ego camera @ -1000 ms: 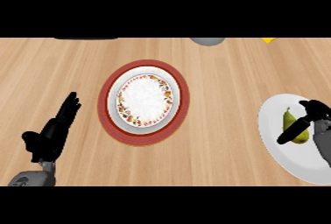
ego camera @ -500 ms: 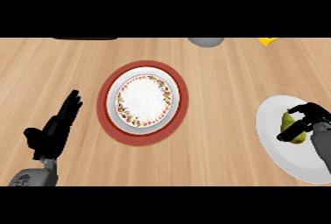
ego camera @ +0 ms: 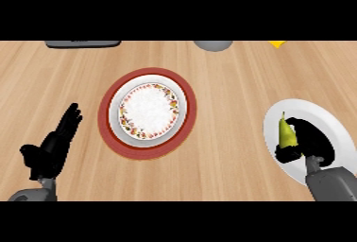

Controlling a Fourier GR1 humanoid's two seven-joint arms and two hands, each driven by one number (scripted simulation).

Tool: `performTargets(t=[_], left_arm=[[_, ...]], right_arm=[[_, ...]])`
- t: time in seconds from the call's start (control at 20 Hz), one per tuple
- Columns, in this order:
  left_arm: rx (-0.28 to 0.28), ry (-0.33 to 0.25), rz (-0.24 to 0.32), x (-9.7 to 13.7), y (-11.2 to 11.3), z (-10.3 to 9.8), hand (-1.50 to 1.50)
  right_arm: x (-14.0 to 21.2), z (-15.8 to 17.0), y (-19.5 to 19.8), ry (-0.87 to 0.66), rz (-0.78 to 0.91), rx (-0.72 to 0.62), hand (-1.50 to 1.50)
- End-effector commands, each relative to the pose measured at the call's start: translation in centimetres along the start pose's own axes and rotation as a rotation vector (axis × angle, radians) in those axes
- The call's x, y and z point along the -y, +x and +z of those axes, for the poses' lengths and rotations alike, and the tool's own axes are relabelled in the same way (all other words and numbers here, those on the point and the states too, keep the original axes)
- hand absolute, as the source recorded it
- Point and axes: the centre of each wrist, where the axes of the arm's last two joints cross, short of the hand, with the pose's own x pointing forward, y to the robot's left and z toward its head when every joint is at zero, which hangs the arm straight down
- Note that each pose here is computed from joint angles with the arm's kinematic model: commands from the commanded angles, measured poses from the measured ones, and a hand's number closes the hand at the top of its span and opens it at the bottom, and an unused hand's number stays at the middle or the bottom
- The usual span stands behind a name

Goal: Pick the pear from the plate and place it in the plate

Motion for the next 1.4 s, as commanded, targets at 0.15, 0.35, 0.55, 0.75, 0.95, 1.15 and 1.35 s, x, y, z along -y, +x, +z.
performTargets(t=[0.15,0.35,0.55,0.75,0.95,1.15,1.35], left_arm=[[0.008,0.020,0.006,-0.3,-0.5,0.3,0.00],[0.005,0.000,0.011,-0.4,0.0,-0.2,0.00],[0.026,0.001,0.011,1.2,-0.8,0.8,0.00],[0.024,-0.023,0.004,0.1,0.1,-0.3,0.00],[0.033,-0.036,0.007,-0.7,1.7,-0.8,0.00],[0.028,-0.014,0.000,2.7,-0.1,-0.2,0.00],[0.019,-0.029,0.002,-0.1,1.4,0.2,0.00]], right_arm=[[-3.6,9.6,0.6,-0.268,-0.003,0.254,1.50],[-4.1,15.6,0.9,-0.336,-0.074,0.303,1.50],[-2.4,21.2,1.6,-0.423,-0.091,0.349,1.50],[-0.7,24.9,2.6,-0.549,-0.101,0.379,1.50],[-0.4,26.1,5.7,-0.700,-0.130,0.451,1.50],[0.8,27.9,6.8,-0.694,-0.136,0.498,1.50],[0.9,28.8,8.9,-0.677,-0.152,0.525,1.50]])
